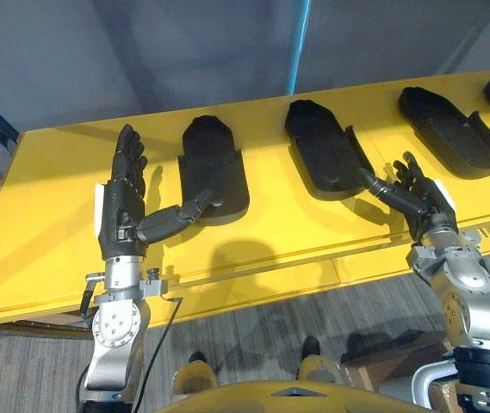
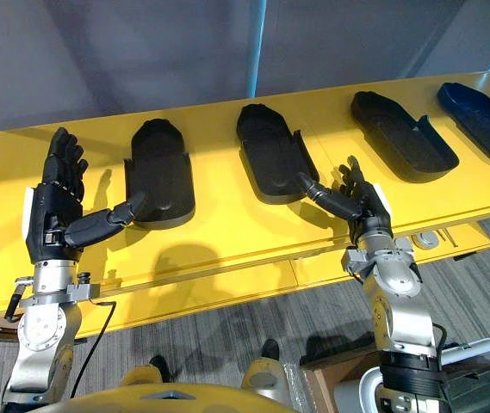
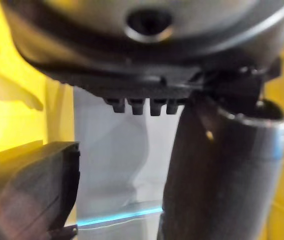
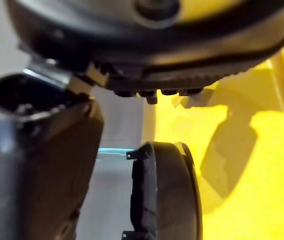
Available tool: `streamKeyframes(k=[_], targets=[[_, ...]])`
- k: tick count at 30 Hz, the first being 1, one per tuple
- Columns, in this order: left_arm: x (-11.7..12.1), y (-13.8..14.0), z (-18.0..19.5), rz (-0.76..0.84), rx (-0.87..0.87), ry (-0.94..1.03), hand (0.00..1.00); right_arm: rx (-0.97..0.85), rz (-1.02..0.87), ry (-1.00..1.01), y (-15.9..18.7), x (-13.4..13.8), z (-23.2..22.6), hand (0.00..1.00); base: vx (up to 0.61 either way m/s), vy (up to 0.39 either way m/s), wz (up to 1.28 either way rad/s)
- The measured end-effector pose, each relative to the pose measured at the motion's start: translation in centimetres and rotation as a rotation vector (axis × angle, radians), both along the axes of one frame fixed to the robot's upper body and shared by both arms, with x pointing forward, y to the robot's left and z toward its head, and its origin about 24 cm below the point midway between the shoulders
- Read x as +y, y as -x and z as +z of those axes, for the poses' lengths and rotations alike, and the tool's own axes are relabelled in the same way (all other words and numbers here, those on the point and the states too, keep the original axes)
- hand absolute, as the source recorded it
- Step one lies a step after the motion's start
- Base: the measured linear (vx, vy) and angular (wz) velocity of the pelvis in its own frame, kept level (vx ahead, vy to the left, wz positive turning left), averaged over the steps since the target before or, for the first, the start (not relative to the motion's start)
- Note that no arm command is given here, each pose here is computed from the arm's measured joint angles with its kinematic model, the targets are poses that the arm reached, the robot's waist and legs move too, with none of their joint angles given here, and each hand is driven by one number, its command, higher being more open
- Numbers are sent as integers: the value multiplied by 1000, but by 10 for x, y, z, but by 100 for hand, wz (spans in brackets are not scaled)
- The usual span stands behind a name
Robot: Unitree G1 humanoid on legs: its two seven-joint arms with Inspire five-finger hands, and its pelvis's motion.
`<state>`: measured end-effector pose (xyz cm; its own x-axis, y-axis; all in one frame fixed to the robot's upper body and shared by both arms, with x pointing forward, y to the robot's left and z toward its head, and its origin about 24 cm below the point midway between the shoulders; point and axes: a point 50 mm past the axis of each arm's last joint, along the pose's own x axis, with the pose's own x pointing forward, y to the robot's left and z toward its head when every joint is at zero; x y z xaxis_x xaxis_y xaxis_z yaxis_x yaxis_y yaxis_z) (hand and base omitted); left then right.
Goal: Walk over and take three plastic housings, then place them on the shelf
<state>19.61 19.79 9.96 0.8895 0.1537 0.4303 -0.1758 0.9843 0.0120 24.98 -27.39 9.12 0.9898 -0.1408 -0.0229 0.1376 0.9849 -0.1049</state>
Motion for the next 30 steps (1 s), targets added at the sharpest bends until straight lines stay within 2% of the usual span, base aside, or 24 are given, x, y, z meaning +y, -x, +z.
streamKeyframes(k=[30], targets=[[-1, 3, 10, -37, -40, -23, 100, 6, 110, -68, 20, 24, -27, 100, -1, -2, 0]])
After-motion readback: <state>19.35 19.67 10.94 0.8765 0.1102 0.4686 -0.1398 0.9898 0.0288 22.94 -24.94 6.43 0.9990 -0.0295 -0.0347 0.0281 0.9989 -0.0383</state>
